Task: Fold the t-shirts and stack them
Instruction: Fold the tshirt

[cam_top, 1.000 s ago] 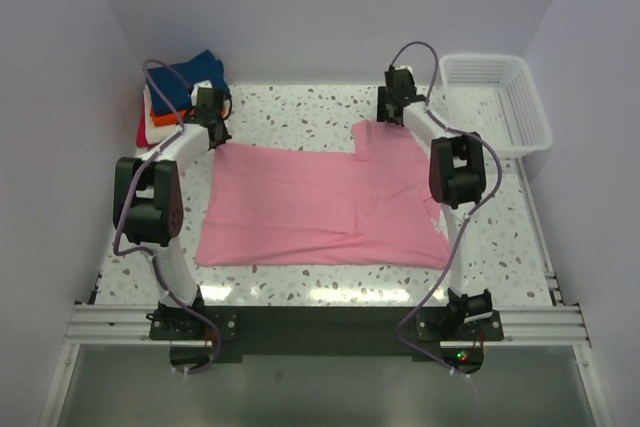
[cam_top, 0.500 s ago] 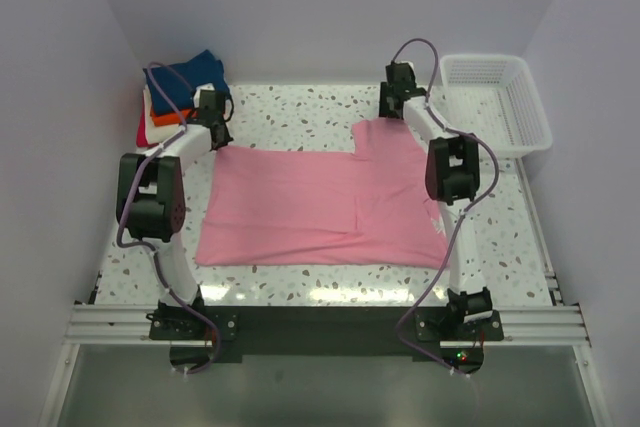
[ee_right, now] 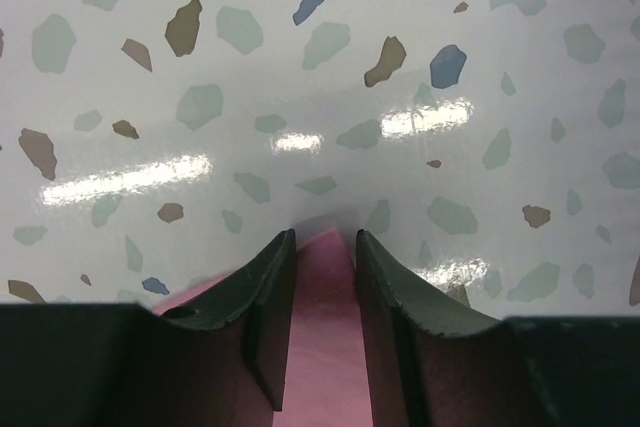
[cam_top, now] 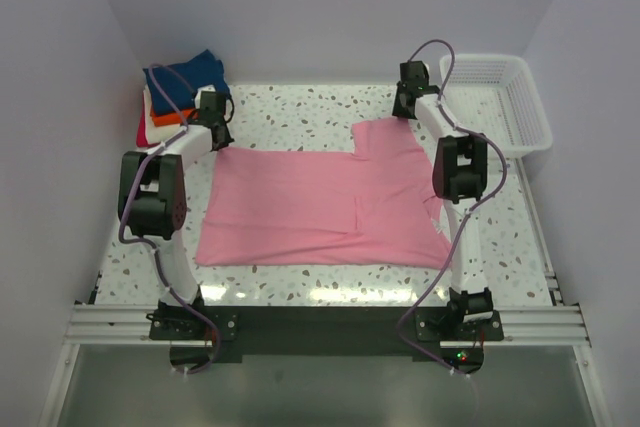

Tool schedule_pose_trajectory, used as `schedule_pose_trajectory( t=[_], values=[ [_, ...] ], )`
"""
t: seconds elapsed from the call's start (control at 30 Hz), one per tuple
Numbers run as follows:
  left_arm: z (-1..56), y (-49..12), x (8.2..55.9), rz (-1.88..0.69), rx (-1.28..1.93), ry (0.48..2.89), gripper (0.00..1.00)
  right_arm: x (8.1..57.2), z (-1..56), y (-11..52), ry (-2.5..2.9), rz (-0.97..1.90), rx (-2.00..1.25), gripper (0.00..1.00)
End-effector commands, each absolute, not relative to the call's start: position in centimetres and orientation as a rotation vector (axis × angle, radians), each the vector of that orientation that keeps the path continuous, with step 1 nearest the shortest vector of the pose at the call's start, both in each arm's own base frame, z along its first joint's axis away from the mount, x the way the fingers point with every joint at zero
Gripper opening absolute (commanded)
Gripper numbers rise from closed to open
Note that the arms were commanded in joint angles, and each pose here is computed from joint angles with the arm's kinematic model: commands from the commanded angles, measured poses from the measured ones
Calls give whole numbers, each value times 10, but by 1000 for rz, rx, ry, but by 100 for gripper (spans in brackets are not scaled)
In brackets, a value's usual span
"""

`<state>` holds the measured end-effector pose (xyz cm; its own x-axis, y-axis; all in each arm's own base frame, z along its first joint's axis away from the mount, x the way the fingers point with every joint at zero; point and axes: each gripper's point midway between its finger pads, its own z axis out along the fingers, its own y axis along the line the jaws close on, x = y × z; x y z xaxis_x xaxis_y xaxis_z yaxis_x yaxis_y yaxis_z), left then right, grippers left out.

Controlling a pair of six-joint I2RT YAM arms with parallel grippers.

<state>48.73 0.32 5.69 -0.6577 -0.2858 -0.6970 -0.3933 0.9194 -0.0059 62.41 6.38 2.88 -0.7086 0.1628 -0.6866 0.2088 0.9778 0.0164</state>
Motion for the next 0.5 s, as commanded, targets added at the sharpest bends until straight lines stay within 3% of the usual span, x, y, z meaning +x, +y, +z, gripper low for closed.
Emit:
schedule_pose_trajectory(
  t=[0.0, 0.17, 0.33, 0.47],
  values=[
    [66, 4, 504, 153, -514, 2266, 0, 611, 29, 75, 2424, 3, 282, 32],
    [68, 4, 507, 139, -508, 2253, 0, 612, 37, 84, 2417, 73, 297, 14],
    [78, 3, 514, 127, -497, 2223, 0, 614, 64, 93, 2372, 156, 304, 2],
    [81, 2, 519, 111, -489, 2215, 0, 614, 93, 92, 2319, 216, 323, 0]
  ],
)
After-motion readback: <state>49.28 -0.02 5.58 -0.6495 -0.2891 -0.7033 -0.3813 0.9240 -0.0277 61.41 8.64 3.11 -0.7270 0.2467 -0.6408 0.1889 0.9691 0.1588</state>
